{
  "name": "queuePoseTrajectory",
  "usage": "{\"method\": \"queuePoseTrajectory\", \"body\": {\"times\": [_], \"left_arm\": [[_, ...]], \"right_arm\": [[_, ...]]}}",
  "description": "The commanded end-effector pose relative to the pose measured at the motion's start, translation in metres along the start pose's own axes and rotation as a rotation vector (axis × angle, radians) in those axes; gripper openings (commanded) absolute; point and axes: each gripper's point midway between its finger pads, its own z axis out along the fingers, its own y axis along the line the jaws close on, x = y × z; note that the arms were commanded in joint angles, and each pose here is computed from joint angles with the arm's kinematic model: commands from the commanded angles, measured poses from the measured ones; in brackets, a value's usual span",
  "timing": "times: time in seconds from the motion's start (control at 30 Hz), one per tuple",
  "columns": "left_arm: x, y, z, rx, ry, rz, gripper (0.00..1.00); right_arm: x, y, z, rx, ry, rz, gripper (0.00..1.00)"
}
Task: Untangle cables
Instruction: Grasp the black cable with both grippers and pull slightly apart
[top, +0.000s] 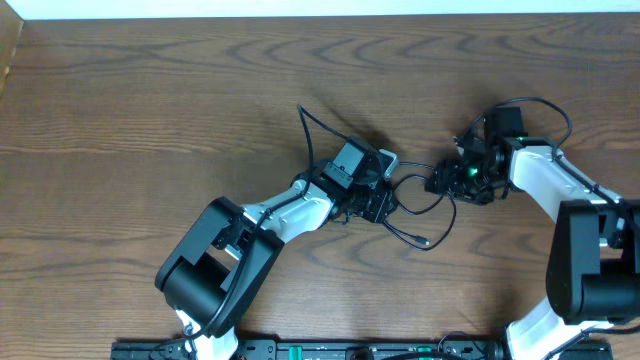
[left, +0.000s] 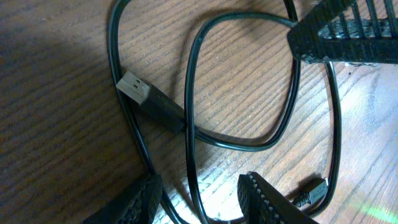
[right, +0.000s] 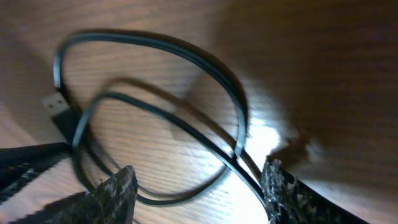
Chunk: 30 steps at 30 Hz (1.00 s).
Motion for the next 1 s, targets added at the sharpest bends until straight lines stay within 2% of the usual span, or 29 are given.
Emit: {"method": "queuePoseTrajectory", "body": {"times": [0.0,0.17,0.3,0.43,0.53,0.67,0.97], "left_arm": [[0.007,0.004,0.005,-0.012,0.017,-0.015,0.45],[0.007,0.004,0.005,-0.011,0.015,-0.014,0.45],[0.007,0.004,0.005,-0.012,0.014,-0.013,0.45],[0.006,0.008,0.005,-0.031,0.009,-0.014,0.45],[0.004,0.01,0.004,-0.044,0.003,-0.012,0.45],[0.002,0.009,0.004,-0.042,-0.005,-0.009,0.45],[-0.008,0.006,0.004,-0.03,-0.048,-0.013,0.45]], "right_arm": [[0.029,-0.019,0.034,0.014,0.133,0.052,0.61],[0.04,-0.02,0.046,0.027,0.181,0.047,0.6],[0.046,-0.03,0.045,0.088,0.201,0.029,0.45],[0.056,-0.057,0.038,0.224,0.235,0.052,0.4],[0.059,-0.063,0.034,0.239,0.25,0.068,0.38],[0.063,-0.066,0.031,0.242,0.266,0.063,0.27],[0.088,-0.06,0.027,0.237,0.384,-0.068,0.33]]}}
